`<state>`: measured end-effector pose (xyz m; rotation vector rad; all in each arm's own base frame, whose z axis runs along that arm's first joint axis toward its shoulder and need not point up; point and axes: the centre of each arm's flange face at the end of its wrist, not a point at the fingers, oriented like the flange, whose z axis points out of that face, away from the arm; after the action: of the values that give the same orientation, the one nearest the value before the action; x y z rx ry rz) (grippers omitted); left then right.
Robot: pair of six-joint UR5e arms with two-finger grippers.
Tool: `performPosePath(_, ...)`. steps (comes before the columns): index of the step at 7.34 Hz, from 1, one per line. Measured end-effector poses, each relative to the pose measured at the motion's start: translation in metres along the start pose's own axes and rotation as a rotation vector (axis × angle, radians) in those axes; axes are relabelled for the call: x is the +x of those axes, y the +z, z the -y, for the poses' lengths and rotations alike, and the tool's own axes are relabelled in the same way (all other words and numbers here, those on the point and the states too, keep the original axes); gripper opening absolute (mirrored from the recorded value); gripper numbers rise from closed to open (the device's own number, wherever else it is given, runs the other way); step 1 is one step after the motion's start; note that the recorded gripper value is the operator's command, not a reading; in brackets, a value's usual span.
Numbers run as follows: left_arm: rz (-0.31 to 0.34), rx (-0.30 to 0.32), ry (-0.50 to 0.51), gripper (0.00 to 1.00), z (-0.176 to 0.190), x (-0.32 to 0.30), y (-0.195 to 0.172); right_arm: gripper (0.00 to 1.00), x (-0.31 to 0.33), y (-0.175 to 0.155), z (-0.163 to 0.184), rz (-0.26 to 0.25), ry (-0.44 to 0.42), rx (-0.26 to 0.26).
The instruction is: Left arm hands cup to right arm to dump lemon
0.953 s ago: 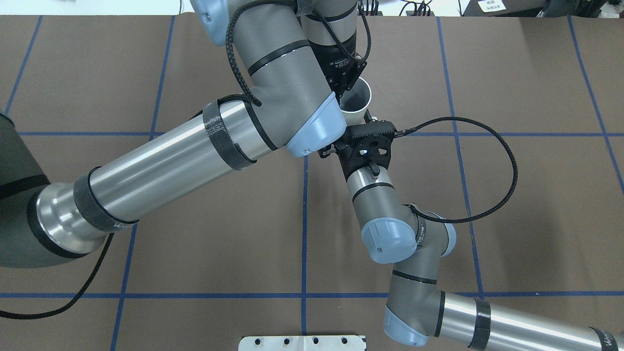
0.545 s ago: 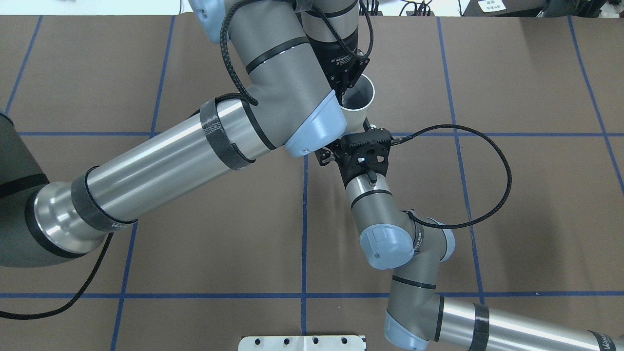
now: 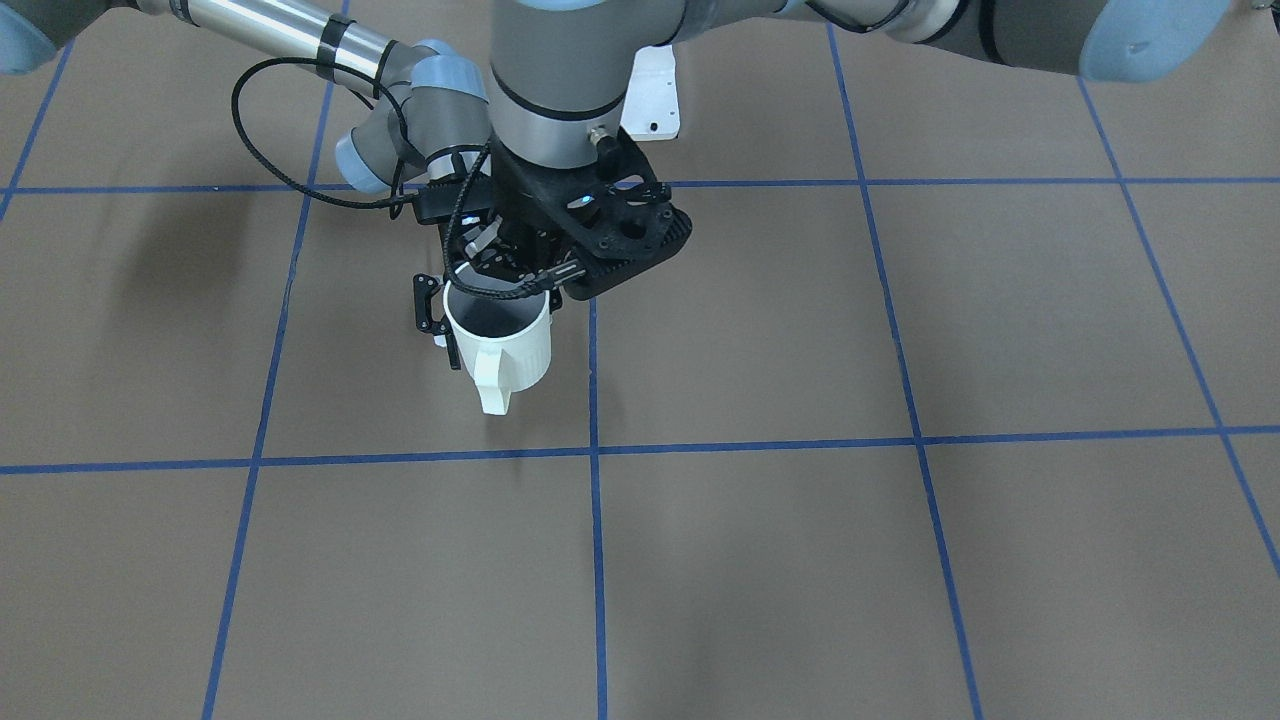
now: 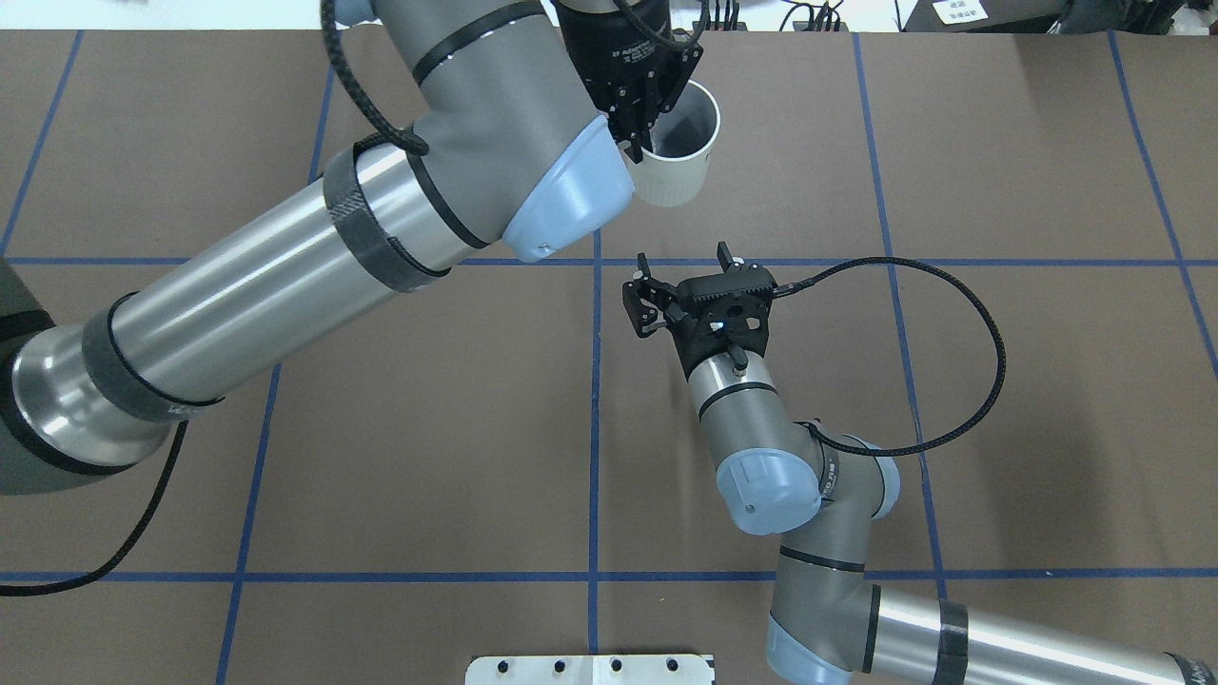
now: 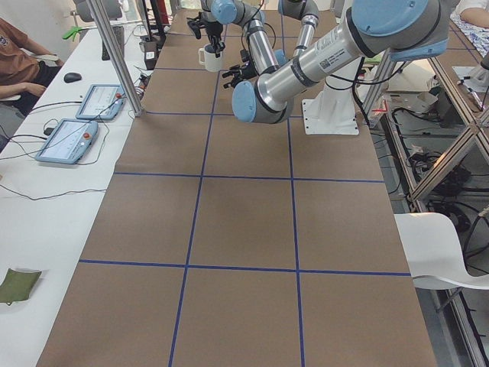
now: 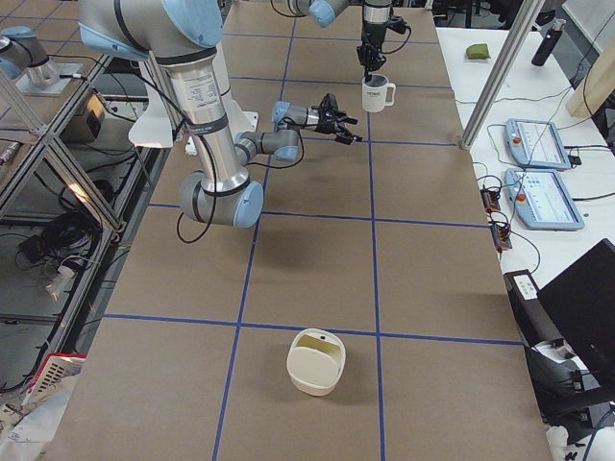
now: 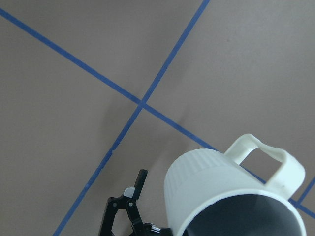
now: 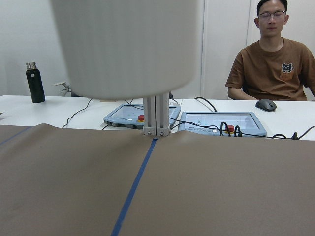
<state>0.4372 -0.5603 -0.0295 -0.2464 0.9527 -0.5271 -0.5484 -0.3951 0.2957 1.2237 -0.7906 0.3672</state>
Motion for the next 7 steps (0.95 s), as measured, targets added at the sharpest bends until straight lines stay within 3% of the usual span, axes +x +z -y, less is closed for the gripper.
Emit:
performPosePath(4, 0.041, 0.029, 0.233, 0.0, 0.058, -0.186, 0.017, 1.0, 0.081, 0.019, 0.0, -0.012, 0.002, -0.016)
performPosePath(7, 0.159, 0.038, 0.444, 0.0, 0.12, -0.338, 0.037, 1.0, 0.152, 0.057, 0.035, 0.014, 0.003, -0.148)
